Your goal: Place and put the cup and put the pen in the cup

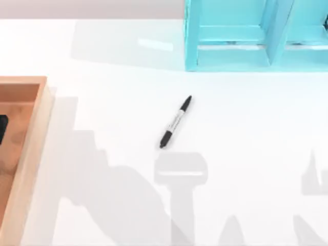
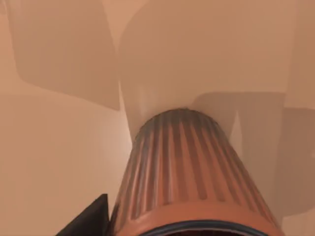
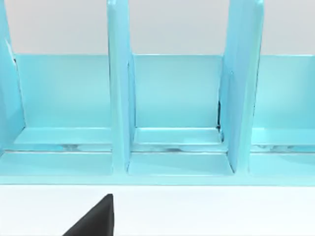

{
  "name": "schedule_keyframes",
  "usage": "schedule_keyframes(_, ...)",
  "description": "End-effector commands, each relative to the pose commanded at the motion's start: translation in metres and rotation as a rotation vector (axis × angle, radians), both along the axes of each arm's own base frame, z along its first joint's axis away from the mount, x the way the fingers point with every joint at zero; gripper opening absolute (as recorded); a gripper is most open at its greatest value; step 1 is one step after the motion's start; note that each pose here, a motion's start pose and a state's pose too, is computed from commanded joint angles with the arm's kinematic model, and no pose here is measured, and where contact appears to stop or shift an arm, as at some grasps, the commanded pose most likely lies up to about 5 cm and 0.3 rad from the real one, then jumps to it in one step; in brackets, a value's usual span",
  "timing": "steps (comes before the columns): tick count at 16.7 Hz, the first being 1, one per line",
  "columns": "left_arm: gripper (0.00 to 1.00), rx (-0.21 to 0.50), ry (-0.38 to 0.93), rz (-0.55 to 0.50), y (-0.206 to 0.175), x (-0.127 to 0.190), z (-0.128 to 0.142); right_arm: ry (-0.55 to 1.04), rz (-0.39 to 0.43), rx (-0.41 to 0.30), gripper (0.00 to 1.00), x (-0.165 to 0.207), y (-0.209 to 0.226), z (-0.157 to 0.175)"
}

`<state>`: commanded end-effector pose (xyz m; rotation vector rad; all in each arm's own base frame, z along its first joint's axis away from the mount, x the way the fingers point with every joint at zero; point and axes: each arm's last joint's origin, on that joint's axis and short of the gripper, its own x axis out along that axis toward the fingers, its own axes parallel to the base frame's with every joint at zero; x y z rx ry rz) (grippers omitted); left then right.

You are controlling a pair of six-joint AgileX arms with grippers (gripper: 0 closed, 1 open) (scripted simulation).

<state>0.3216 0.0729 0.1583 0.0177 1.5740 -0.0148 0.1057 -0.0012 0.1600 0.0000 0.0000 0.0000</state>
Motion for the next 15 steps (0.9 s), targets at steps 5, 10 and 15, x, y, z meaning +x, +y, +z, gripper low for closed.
schedule_keyframes(5,0.62,0.000,0.000,0.000,0.0000,0.0000,0.0000,0.000,0.000,0.000,1.00,0.0000,0.0000,0.0000)
schedule_keyframes(10,0.25,0.000,0.000,0.000,0.0000,0.0000,0.0000,0.000,0.000,0.000,1.00,0.0000,0.0000,0.0000)
schedule_keyframes(15,0.00,0.000,0.000,0.000,0.0000,0.0000,0.0000,0.000,0.000,0.000,1.00,0.0000,0.0000,0.0000)
